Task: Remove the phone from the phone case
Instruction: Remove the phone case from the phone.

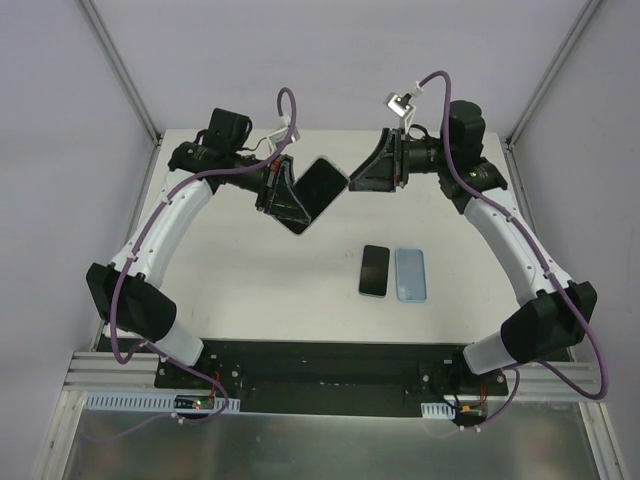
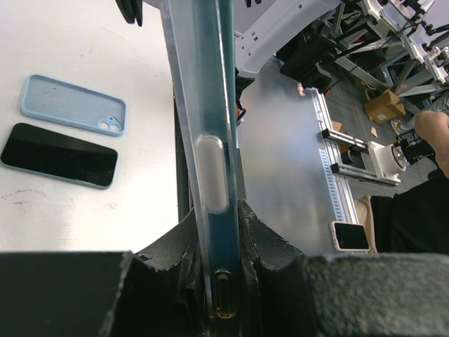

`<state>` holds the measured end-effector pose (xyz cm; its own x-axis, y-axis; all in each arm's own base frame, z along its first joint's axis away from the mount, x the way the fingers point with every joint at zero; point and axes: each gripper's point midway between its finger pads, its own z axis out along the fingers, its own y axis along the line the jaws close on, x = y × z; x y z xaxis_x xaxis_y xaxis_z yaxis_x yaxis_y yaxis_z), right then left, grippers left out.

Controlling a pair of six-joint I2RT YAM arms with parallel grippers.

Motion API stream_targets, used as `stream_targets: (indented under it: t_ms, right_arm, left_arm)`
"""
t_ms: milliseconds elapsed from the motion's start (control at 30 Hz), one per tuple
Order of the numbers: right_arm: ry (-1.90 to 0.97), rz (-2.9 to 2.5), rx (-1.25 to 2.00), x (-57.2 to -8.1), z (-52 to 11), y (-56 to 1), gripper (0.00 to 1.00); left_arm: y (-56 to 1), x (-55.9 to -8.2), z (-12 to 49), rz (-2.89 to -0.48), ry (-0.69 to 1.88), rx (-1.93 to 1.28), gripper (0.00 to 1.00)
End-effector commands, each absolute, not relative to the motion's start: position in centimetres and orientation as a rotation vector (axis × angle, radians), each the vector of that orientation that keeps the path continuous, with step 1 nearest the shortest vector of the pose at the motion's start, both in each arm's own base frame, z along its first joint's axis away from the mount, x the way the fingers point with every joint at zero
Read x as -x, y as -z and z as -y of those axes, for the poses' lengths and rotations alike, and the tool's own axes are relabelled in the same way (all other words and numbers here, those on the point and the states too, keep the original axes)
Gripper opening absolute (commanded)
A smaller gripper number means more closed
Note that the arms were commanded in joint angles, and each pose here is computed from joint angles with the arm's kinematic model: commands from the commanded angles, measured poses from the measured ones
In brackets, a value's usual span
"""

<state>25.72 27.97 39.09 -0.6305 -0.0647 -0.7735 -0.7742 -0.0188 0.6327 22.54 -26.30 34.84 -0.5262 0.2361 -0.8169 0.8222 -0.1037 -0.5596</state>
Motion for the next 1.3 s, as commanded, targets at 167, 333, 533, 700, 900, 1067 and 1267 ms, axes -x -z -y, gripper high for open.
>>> stream_targets:
  t_ms: [167,333,533,700,900,1067,1267]
  right_arm:
    - [-1.744,-1.612,0.974,-25.1,-29.0,-41.0,0.45]
    - [-1.777,-1.566,1.038,-24.3,-28.9,-41.3,0.33]
    - [-1.811,-1.531,1.088,-23.4,-28.6,-41.4,0.28]
    - [-1.83,-1.521,1.122,-22.6,-28.4,-41.2,0.23]
    - [-1.846,-1.517,1.158,-21.9,-28.4,-40.5,0.2]
    - [-1.87,-1.497,1.231,-20.8,-28.4,-40.4,0.11]
    - [-1.892,-1.405,1.371,-17.5,-29.1,-41.1,0.01]
  left_arm:
    - [-37.3,-21.5,26.7,-1.562,1.706,-1.237,0.0]
    - [-37.4,-21.3,26.7,-1.547,1.717,-1.243,0.0]
    - [-37.9,-20.7,26.6,-1.491,1.751,-1.265,0.0]
    - [-38.0,-20.2,26.5,-1.439,1.76,-1.287,0.0]
    - [-38.2,-20.1,26.5,-1.427,1.761,-1.292,0.0]
    - [-38.2,-20.2,26.5,-1.42,1.78,-1.292,0.0]
    - [-37.4,-19.9,26.5,-1.366,1.83,-1.302,0.0]
